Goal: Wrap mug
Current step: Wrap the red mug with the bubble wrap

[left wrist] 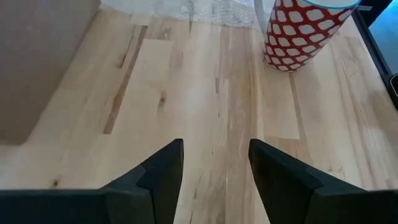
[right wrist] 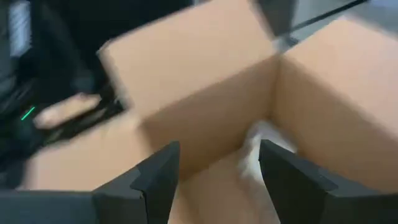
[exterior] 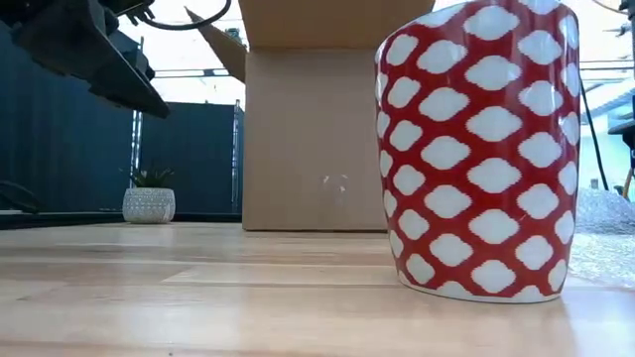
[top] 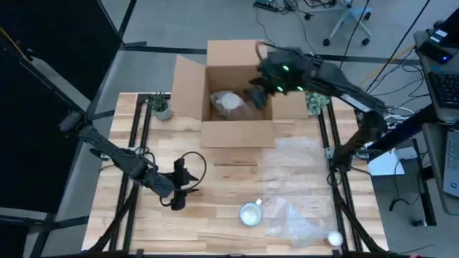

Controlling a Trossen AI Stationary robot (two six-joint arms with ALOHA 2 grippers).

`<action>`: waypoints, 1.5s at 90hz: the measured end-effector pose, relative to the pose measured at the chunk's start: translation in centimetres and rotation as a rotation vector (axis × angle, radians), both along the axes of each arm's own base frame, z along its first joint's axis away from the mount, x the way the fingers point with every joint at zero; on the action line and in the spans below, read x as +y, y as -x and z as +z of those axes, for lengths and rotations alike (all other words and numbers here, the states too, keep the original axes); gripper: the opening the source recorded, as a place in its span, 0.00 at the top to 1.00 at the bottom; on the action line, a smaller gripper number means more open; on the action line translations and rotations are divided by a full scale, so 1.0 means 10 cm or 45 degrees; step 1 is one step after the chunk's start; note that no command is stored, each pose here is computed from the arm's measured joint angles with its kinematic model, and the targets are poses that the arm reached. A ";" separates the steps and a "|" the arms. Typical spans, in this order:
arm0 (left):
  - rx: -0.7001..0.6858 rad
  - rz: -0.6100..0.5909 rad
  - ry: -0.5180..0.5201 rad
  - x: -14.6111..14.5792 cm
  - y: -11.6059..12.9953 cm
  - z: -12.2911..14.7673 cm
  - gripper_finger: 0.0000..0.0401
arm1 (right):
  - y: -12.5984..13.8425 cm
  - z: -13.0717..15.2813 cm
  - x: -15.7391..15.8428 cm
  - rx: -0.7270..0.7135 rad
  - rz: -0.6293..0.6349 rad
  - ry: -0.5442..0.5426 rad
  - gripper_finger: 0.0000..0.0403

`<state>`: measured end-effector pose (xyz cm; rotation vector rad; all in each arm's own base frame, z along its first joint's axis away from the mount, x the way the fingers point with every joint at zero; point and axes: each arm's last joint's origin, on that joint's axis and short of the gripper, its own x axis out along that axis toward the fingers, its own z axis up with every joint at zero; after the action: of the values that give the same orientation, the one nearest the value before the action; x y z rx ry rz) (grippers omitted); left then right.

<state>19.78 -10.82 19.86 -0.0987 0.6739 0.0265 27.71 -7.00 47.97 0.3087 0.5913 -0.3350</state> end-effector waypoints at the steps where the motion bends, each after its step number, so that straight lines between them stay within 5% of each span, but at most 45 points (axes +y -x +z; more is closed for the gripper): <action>1: 0.000 0.000 0.000 0.00 0.00 0.00 0.57 | 0.02 0.00 0.04 0.013 0.010 -0.010 0.50; 19: -0.001 0.000 0.002 0.00 0.00 0.00 0.57 | 0.39 -0.01 0.69 0.218 0.135 -0.183 0.50; 38: -0.005 0.019 0.032 0.00 0.00 0.00 0.57 | 0.55 -0.18 1.30 0.401 0.073 -0.158 0.50; 68: -0.004 0.037 0.055 0.00 0.00 0.00 0.57 | 0.62 -1.32 2.12 0.638 -0.072 -0.002 0.50; 92: 0.000 0.031 0.062 0.00 0.00 0.00 0.57 | 0.66 -2.09 2.39 0.566 -0.167 -0.152 0.50; 110: 0.000 0.032 0.063 0.00 0.00 0.00 0.57 | 0.45 -2.24 2.49 0.319 -0.030 -0.259 0.50; 135: -0.002 0.036 0.064 0.00 -0.01 0.00 0.57 | 0.20 -2.26 2.46 0.234 0.185 -0.104 0.50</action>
<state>19.86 -10.79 19.90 -0.1565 0.6717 0.0365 25.68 17.58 25.32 0.3132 0.8056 -0.2002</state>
